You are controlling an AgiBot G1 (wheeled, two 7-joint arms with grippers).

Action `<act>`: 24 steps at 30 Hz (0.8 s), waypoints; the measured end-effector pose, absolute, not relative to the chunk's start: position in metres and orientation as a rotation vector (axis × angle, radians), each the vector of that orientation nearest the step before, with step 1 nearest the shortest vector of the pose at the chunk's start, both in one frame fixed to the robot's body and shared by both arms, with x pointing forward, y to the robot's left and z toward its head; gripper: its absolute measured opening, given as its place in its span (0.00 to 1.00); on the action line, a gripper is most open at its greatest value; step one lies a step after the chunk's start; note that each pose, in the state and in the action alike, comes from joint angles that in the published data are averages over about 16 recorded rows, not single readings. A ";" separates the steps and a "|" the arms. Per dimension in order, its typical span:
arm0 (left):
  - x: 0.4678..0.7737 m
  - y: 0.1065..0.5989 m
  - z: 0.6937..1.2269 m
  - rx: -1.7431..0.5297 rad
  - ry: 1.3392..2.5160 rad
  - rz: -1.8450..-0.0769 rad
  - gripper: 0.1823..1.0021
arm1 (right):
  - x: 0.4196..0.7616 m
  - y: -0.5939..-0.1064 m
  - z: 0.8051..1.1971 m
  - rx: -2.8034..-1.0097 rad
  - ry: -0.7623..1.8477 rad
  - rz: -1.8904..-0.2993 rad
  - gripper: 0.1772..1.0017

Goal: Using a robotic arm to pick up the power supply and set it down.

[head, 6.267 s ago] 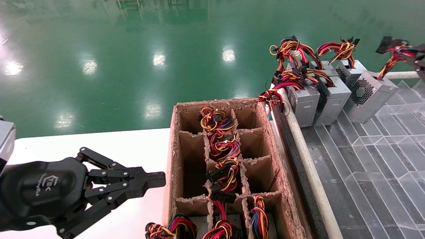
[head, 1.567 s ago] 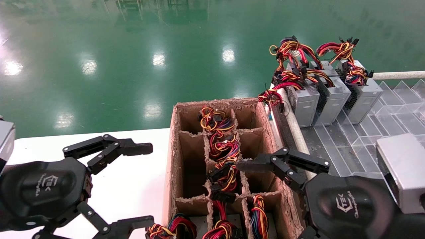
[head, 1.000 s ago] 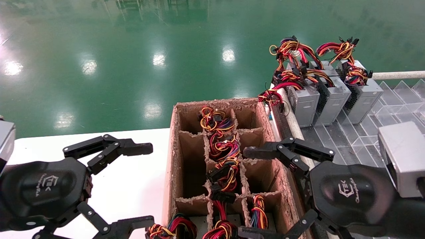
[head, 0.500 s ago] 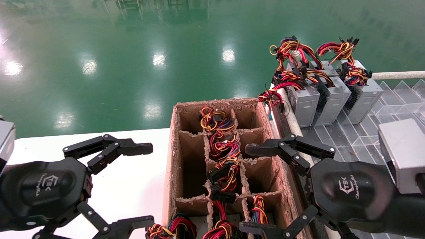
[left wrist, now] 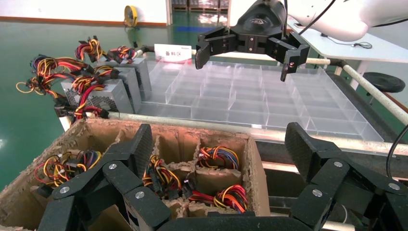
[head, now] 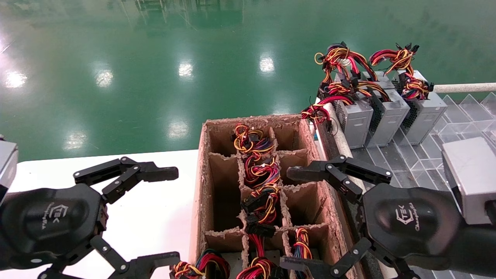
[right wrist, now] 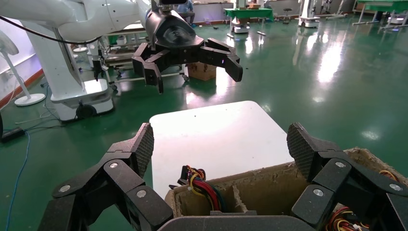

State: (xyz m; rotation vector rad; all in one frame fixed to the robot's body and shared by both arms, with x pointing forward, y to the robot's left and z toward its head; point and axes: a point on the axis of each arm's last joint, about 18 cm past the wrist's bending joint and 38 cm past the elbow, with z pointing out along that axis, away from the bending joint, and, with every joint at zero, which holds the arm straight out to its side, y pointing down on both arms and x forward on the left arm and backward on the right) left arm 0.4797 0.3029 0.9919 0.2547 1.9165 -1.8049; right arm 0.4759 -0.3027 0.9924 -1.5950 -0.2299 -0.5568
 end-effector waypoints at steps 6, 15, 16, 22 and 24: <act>0.480 0.303 0.992 0.255 1.916 -1.805 1.00 | 0.476 -0.303 0.993 -1.595 -0.230 -0.558 1.00; 0.480 0.303 0.992 0.255 1.916 -1.805 1.00 | 0.476 -0.303 0.993 -1.595 -0.230 -0.559 1.00; 0.480 0.303 0.992 0.255 1.916 -1.805 1.00 | 0.476 -0.303 0.993 -1.595 -0.230 -0.559 1.00; 0.480 0.303 0.992 0.255 1.916 -1.805 1.00 | 0.476 -0.303 0.993 -1.595 -0.230 -0.559 1.00; 0.480 0.303 0.992 0.255 1.916 -1.805 1.00 | 0.476 -0.303 0.993 -1.595 -0.230 -0.559 1.00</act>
